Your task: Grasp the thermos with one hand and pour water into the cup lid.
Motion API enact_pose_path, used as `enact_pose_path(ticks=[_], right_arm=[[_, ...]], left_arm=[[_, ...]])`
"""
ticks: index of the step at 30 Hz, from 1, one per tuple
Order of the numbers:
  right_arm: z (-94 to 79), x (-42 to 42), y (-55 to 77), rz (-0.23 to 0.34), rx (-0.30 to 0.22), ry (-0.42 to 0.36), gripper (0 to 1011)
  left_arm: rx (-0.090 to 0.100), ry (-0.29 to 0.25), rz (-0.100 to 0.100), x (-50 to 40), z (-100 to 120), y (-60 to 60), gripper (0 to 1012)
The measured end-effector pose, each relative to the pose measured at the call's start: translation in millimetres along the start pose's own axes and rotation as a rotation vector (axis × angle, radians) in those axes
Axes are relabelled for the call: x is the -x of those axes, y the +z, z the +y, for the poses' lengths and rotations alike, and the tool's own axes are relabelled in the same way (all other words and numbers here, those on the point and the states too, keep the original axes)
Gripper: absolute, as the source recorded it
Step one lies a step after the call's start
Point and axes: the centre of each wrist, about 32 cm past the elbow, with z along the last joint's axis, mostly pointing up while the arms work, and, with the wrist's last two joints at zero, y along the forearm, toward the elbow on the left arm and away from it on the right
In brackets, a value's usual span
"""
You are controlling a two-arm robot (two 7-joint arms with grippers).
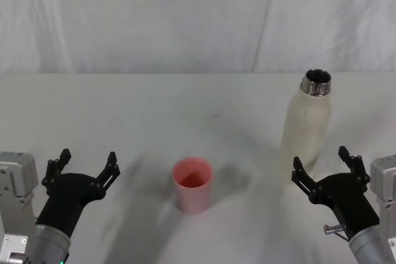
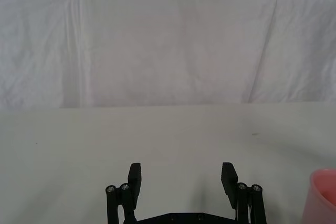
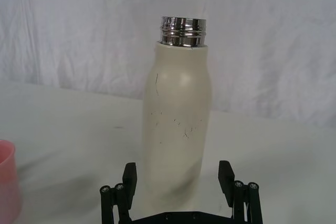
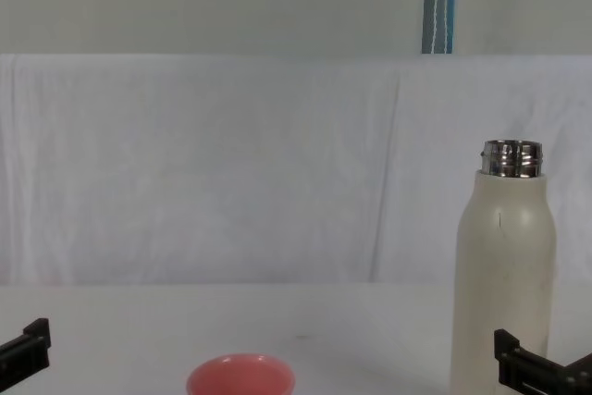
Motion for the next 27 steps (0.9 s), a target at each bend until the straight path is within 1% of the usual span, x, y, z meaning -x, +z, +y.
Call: enact_pose_path(ticks=[27], right_arm=[[0.0,0.0,0.0,0.0,0.0,0.0,1002]], left_arm=[[0.0,0.0,0.0,0.0,0.0,0.0,1001]])
